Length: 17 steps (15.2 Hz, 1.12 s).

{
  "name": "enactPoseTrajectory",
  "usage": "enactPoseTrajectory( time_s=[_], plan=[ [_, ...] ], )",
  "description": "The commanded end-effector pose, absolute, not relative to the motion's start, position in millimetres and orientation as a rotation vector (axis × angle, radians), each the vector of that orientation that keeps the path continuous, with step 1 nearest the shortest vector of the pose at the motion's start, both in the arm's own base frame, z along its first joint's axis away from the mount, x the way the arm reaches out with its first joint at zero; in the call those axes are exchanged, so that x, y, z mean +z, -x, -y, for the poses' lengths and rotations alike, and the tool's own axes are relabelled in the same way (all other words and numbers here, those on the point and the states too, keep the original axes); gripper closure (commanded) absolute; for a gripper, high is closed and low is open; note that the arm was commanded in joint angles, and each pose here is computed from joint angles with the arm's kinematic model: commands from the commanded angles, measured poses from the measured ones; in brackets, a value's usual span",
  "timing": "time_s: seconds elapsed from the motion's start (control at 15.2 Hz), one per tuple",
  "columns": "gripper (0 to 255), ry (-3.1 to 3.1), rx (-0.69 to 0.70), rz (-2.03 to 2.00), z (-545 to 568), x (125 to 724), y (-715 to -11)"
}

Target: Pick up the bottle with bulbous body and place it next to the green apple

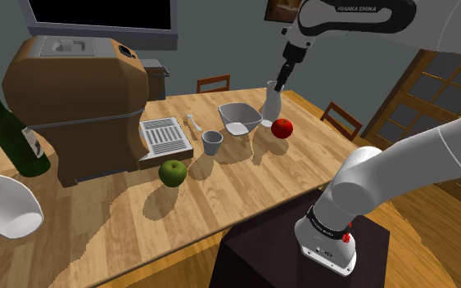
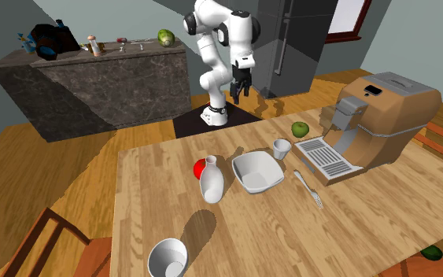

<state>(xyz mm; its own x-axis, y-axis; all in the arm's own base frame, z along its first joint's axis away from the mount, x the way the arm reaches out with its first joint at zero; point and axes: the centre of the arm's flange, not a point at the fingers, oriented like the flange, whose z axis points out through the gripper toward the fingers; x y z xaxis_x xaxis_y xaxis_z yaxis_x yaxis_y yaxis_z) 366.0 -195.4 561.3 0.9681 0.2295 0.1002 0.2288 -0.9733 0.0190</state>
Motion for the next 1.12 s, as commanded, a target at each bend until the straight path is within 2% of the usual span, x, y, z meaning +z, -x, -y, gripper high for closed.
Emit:
enactPoseTrajectory(
  time_s=[0.0,1.06],
  plan=[
    [0,-3.108,0.163,-0.377,222,554,-374],
    [0,-3.115,0.183,-0.482,414,488,-445]
  ],
)
